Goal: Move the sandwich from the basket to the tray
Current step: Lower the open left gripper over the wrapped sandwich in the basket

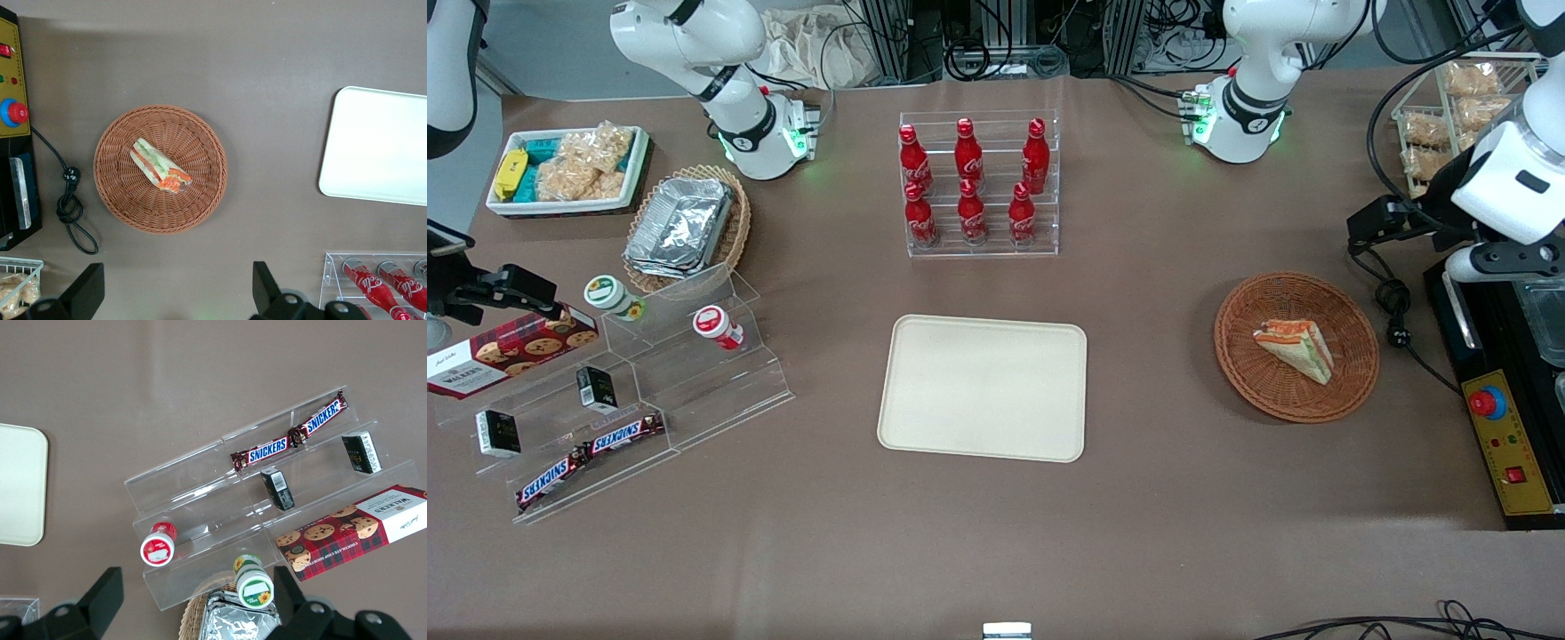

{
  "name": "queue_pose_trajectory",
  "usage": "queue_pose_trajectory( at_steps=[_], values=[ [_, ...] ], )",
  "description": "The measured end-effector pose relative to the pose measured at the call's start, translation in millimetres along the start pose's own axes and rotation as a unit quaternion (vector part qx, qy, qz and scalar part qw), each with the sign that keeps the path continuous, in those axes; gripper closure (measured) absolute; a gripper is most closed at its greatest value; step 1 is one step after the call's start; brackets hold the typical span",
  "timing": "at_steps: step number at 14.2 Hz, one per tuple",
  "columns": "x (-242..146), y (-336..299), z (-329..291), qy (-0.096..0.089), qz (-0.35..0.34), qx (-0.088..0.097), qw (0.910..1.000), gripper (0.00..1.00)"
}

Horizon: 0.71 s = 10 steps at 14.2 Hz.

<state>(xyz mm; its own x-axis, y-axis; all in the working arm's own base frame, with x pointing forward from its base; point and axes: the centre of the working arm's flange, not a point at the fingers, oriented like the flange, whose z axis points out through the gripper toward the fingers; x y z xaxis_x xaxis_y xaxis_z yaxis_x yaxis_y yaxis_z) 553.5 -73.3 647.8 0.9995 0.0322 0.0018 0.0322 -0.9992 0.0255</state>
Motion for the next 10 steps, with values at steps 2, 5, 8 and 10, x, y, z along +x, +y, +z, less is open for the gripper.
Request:
queue_pose_trajectory(
  at_steps=[2,5,8,10],
  values=[
    [0.2,-1.7,-2.3,0.002,-0.004,0.000,1.0000,0.00],
    [2.6,-9.7,3.8,-0.006,-0.051,0.001,0.9987,0.00],
    [8.9,-26.3,33.0,-0.038,-0.161,-0.012,0.9861,0.00],
    [16.1,-48.4,67.3,-0.045,-0.216,-0.017,0.9753,0.00]
  ],
)
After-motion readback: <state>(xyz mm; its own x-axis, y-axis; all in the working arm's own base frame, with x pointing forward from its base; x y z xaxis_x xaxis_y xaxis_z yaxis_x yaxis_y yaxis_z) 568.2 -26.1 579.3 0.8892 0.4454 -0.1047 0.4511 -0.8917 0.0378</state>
